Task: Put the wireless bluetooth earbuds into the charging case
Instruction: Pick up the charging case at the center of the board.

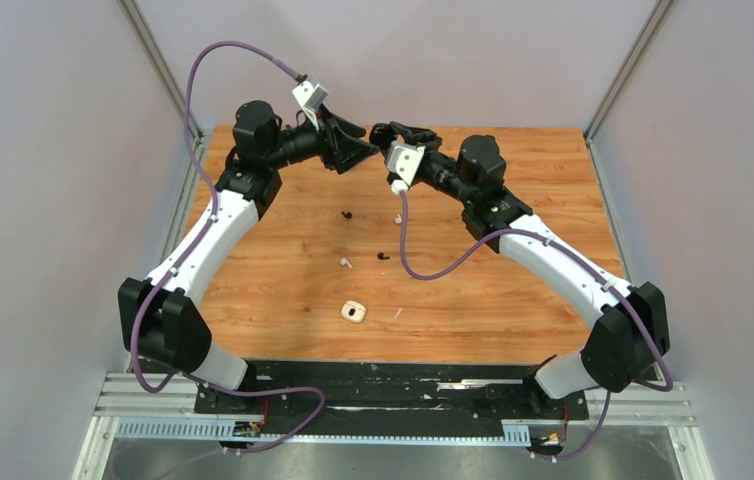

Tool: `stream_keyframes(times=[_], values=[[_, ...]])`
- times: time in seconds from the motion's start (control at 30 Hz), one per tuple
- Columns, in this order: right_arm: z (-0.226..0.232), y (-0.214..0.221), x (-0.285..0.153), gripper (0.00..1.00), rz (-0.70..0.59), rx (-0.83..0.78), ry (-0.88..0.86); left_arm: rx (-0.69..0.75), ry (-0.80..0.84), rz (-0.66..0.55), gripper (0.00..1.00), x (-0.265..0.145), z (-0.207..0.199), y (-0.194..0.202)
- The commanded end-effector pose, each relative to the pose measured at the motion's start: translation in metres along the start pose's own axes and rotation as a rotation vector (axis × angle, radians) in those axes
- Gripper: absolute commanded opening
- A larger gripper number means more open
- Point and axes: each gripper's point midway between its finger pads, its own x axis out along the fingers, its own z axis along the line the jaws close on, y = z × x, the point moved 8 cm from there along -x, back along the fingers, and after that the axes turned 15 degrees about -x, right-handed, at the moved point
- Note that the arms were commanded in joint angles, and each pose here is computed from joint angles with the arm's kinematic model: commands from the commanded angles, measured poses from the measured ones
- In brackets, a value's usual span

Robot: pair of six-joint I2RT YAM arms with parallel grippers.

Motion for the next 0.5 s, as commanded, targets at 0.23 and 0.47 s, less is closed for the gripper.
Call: stream_keyframes(times=[0.23, 0.47], values=[[-0.022, -0.024, -0.006, 0.0, -0.086, -0.141, 0.075, 0.04, 0.035, -0.048, 0.68, -0.001, -0.014, -0.015], [-0.026, -0.029, -0.006, 0.0, -0.103, -0.167, 0.092, 0.031, 0.051, -0.043, 0.59, 0.002, -0.012, -0.014]])
